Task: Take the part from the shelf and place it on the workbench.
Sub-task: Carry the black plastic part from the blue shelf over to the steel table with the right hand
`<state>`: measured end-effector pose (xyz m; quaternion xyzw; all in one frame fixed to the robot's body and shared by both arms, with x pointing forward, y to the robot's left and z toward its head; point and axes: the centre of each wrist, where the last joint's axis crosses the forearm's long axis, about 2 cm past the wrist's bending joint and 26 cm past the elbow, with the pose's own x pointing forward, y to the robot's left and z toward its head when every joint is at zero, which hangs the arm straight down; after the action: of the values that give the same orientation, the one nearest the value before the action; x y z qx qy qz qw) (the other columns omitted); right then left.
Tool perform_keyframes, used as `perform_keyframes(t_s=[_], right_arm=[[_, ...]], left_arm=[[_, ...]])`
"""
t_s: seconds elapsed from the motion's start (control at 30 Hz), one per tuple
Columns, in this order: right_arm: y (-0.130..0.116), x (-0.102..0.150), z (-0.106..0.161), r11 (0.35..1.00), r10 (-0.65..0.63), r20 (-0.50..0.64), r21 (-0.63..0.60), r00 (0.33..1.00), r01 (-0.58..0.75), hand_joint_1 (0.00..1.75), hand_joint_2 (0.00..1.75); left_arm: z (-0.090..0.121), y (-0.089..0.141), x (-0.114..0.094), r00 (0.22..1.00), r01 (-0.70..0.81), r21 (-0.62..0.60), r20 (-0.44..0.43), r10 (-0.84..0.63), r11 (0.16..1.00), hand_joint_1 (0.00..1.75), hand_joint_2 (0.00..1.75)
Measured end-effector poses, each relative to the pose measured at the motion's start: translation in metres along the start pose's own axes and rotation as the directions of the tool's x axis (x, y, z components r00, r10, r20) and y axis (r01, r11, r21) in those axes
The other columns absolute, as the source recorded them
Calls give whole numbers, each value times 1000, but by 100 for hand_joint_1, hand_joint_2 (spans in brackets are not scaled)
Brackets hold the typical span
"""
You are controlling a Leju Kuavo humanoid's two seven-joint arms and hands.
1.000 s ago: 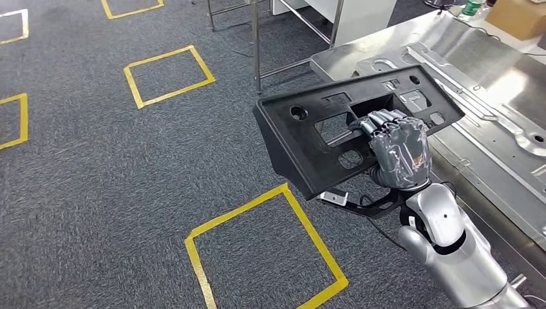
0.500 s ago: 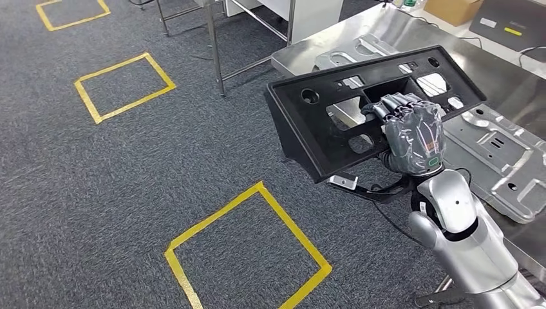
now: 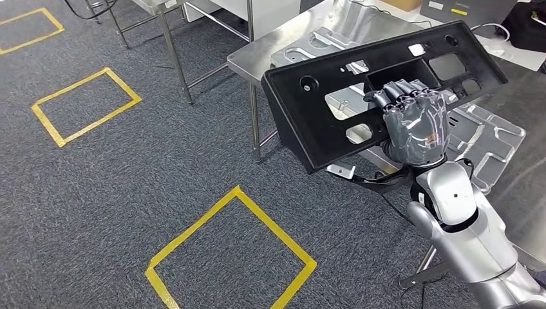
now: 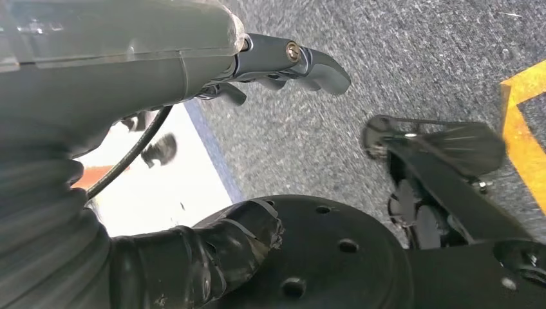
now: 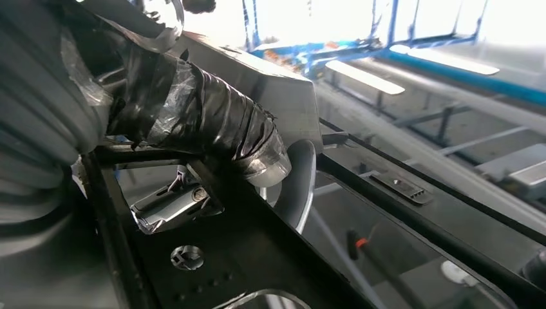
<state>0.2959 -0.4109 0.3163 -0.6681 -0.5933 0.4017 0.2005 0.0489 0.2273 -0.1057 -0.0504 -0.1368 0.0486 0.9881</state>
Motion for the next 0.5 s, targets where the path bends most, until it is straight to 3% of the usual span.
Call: perform_keyframes(t_s=[0.5], right_arm=[[7, -7, -9, 995, 58, -13, 79, 998, -56, 175, 175]], left_arm=[[0, -1, 1, 1000, -8, -2, 3, 8, 1000, 0, 175]])
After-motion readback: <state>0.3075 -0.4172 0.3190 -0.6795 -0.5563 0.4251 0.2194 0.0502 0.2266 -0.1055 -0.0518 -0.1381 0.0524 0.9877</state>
